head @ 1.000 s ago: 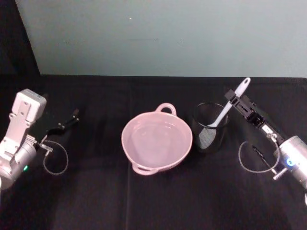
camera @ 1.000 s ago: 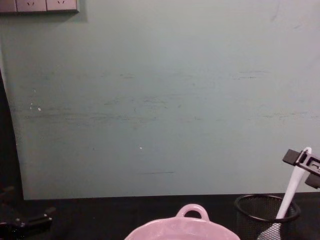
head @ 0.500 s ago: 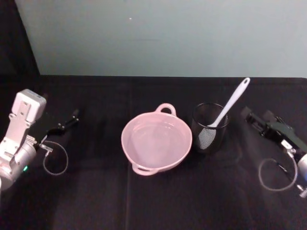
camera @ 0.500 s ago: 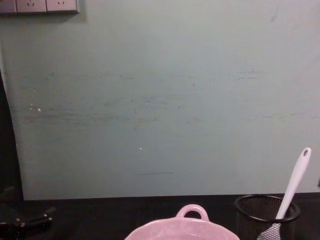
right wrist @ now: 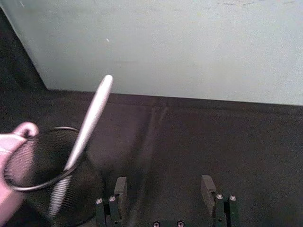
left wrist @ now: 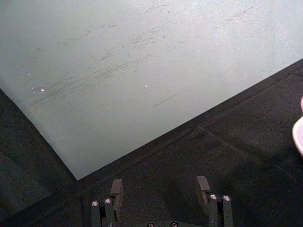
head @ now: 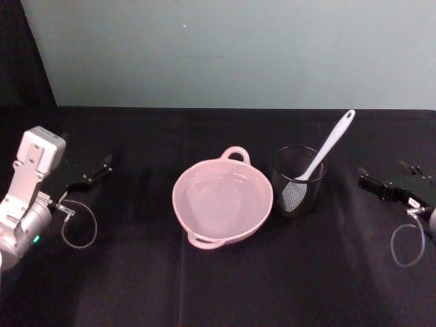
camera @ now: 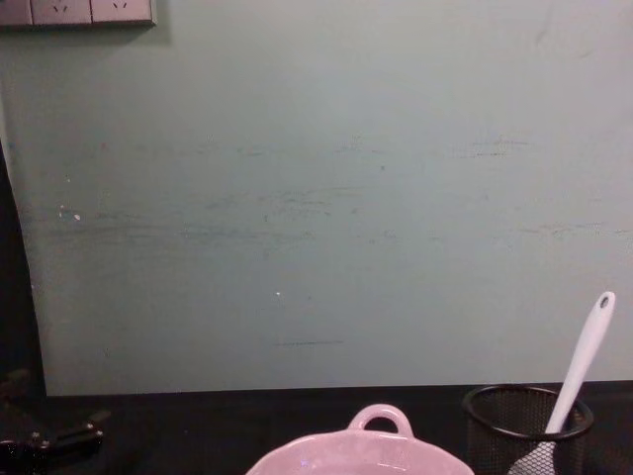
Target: Use the one hand to pick up the spoon and stir the clear water in the bowl.
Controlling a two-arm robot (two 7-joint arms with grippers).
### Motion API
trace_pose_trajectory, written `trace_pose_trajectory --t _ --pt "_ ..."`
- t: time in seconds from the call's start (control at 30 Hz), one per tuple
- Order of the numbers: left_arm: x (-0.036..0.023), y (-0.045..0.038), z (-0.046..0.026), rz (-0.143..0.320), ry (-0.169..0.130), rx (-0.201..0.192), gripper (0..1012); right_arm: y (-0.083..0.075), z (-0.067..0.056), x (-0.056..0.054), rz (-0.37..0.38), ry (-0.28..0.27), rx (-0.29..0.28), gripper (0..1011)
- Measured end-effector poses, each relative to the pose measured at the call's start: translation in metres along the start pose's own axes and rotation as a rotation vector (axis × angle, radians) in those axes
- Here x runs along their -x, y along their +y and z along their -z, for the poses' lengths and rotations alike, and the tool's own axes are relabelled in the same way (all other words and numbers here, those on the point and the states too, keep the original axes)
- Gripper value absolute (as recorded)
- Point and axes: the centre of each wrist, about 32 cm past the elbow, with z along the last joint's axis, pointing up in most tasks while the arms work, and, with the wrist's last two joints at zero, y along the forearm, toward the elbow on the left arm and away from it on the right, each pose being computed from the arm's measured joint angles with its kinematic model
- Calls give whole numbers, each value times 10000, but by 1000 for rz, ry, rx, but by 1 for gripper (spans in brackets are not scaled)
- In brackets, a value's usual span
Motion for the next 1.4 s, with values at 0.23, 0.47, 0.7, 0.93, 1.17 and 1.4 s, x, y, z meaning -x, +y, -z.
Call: trace_pose_trajectory --t 0.23,0.47,0.7,0.93,1.17,1.4 --pt "0 0 0 0 0 0 1011 324 -51 -86 14 -106 40 1002" --pt "0 0 0 0 0 0 1011 593 18 -55 3 -185 -28 1002" --pt "0 0 0 0 0 0 1011 652 174 -8 -6 -194 -93 1002" --pt "0 0 0 0 0 0 1011 657 208 -2 -6 -197 -101 1002" --pt "0 0 0 0 0 0 1011 652 199 -5 -5 -197 -100 1002" --pt "0 0 0 0 0 0 1011 650 194 -7 -6 -195 -98 1002"
